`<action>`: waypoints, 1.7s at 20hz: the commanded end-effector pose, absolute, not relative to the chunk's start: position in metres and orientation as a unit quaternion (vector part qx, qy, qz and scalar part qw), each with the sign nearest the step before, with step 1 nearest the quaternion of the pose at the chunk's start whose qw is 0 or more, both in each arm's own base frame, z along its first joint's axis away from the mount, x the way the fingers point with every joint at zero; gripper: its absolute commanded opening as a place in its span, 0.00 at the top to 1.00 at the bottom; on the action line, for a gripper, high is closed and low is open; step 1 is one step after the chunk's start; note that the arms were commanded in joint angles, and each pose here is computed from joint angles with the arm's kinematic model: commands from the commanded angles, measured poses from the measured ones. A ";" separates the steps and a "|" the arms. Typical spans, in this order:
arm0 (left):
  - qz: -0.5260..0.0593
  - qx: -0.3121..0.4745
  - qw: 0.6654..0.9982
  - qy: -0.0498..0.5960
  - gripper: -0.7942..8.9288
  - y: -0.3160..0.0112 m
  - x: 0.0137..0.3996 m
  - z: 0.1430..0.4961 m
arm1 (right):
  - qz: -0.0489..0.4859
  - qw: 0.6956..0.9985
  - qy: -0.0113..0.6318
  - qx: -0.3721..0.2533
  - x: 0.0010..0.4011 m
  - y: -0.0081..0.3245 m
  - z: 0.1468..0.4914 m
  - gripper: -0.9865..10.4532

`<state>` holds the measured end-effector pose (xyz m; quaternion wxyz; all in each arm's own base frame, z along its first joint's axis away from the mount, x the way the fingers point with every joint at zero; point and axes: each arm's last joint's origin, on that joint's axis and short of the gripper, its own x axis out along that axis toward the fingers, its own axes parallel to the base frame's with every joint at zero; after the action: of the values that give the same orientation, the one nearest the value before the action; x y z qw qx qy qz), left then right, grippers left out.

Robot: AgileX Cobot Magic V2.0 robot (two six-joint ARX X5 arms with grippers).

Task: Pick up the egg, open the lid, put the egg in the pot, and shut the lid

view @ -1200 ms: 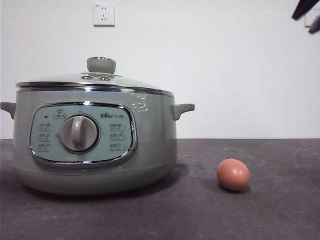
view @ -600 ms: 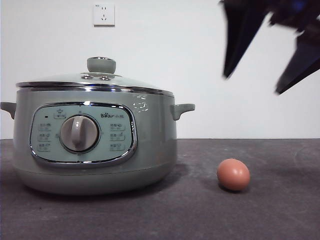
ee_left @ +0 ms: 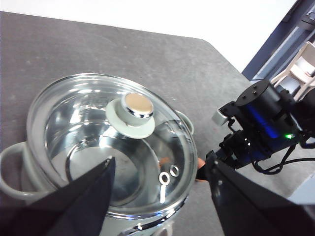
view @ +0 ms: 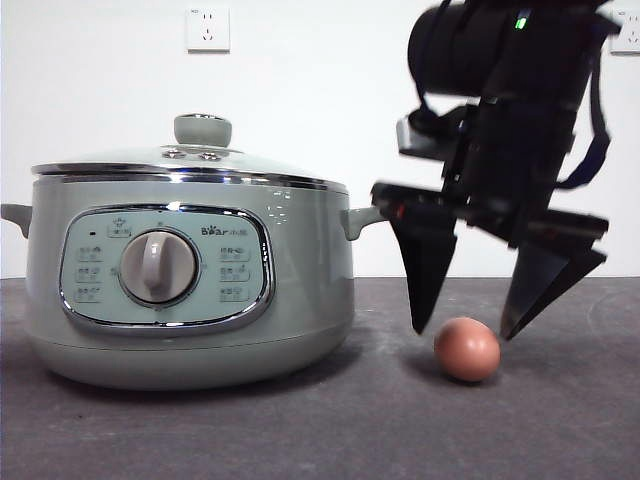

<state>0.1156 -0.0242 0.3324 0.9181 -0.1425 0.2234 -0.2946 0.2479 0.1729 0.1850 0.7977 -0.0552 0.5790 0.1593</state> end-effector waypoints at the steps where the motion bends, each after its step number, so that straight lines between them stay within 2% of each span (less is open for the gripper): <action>1: -0.292 -0.136 0.922 0.216 0.59 -0.024 0.115 0.334 | 0.153 0.798 0.581 -0.050 0.252 0.176 0.177 0.64; 6: -0.282 -0.134 0.925 0.215 0.60 -0.024 0.116 0.334 | 0.146 0.798 0.583 -0.043 0.258 0.176 0.169 0.65; 9: -0.282 -0.134 0.925 0.215 0.60 -0.024 0.116 0.334 | 0.142 0.797 0.585 -0.042 0.260 0.174 0.167 0.81; 12: -0.282 -0.134 0.925 0.216 0.60 -0.024 0.116 0.334 | 0.142 0.797 0.586 -0.042 0.260 0.174 0.167 0.92; 15: -0.280 -0.133 0.926 0.214 0.60 -0.024 0.117 0.334 | 0.145 0.793 0.590 -0.050 0.253 0.169 0.179 0.92; 18: -0.270 -0.132 0.929 0.216 0.60 -0.024 0.127 0.333 | 0.153 0.802 0.575 -0.052 0.238 0.159 0.208 0.92; 22: -0.283 -0.127 0.923 0.228 0.59 -0.033 0.151 0.327 | 0.173 0.835 0.521 -0.032 0.213 0.142 0.255 0.92; 25: -0.265 -0.111 0.927 0.243 0.59 -0.045 0.173 0.321 | 0.172 0.860 0.479 -0.024 0.197 0.130 0.280 0.92; 27: -0.262 -0.092 0.925 0.258 0.59 -0.058 0.187 0.321 | 0.154 0.870 0.468 -0.032 0.190 0.124 0.287 0.92; 31: -0.254 -0.026 0.927 0.275 0.59 -0.089 0.214 0.328 | 0.154 0.869 0.469 -0.032 0.186 0.121 0.289 0.92; 34: -0.258 -0.006 0.917 0.303 0.59 -0.110 0.232 0.326 | 0.155 0.869 0.469 -0.031 0.186 0.121 0.289 0.92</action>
<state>0.2319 -0.1093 0.3285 0.9184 -0.0165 0.3007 -0.2568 0.1860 0.1213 0.2880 0.8669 -0.0300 0.4734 0.1536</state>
